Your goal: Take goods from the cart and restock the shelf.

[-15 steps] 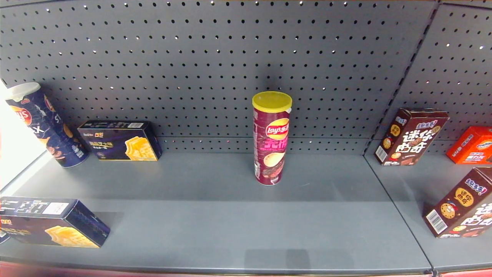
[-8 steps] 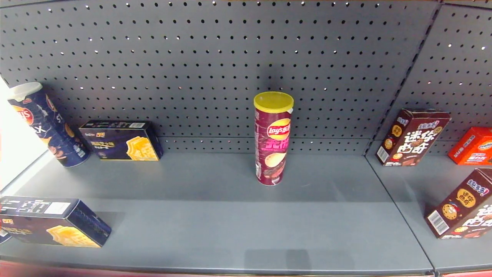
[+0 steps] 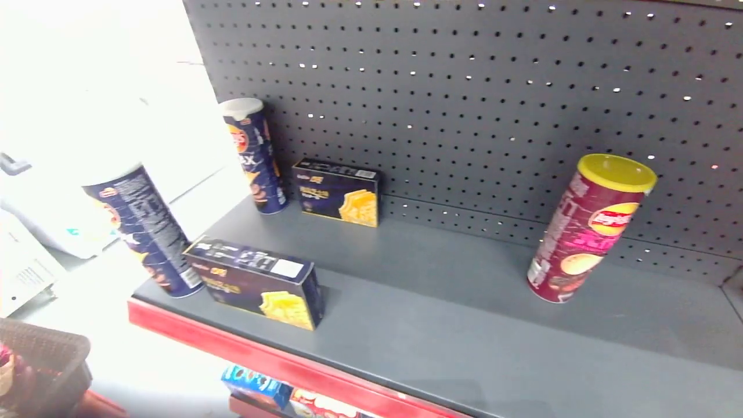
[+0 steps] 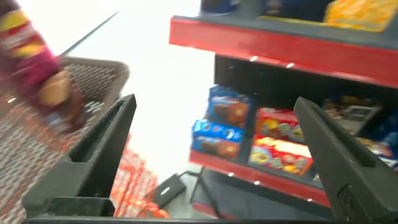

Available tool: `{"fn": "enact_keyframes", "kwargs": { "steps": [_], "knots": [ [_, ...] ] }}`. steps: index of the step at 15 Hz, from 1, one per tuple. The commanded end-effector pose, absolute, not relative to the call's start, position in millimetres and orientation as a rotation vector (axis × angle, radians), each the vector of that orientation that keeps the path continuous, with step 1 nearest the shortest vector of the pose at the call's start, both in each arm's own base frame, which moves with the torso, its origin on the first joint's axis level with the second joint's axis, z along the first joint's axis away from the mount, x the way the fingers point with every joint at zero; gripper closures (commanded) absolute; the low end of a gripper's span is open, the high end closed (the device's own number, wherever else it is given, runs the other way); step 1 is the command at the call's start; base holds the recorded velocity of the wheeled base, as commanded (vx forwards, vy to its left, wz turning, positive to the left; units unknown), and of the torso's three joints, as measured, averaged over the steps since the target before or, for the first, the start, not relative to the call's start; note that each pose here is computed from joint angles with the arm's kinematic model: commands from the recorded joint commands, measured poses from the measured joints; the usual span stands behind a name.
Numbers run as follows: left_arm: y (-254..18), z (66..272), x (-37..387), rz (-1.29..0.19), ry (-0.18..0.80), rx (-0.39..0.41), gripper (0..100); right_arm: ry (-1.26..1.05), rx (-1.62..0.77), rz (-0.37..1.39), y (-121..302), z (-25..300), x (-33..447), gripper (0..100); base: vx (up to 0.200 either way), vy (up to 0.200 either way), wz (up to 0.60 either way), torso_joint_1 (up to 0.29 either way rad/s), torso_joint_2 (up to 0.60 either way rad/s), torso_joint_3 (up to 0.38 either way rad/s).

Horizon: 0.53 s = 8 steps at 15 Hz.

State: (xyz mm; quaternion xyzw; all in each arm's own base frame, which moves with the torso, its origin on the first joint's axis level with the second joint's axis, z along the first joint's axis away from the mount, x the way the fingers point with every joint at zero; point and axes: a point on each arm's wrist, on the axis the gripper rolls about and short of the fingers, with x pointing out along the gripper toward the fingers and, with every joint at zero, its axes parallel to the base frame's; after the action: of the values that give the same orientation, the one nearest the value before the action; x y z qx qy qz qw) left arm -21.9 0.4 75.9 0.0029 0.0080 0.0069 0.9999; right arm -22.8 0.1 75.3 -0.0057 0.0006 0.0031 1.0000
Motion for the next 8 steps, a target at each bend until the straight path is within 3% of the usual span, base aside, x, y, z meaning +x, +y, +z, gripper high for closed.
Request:
{"fn": "enact_keyframes", "kwargs": {
  "steps": [1,8],
  "knots": [
    [0.4,75.8,-21.8,0.014,0.018,0.006,0,0.000,-0.012,0.006,0.1,75.5,-22.8,0,0.000,0.000,0.60,-0.007,0.00,0.002],
    [0.4,75.8,-21.8,0.014,0.018,0.006,0,0.002,-0.009,0.006,0.1,75.3,-22.8,0,0.000,0.000,0.60,0.003,0.00,-0.001]
  ]
}}
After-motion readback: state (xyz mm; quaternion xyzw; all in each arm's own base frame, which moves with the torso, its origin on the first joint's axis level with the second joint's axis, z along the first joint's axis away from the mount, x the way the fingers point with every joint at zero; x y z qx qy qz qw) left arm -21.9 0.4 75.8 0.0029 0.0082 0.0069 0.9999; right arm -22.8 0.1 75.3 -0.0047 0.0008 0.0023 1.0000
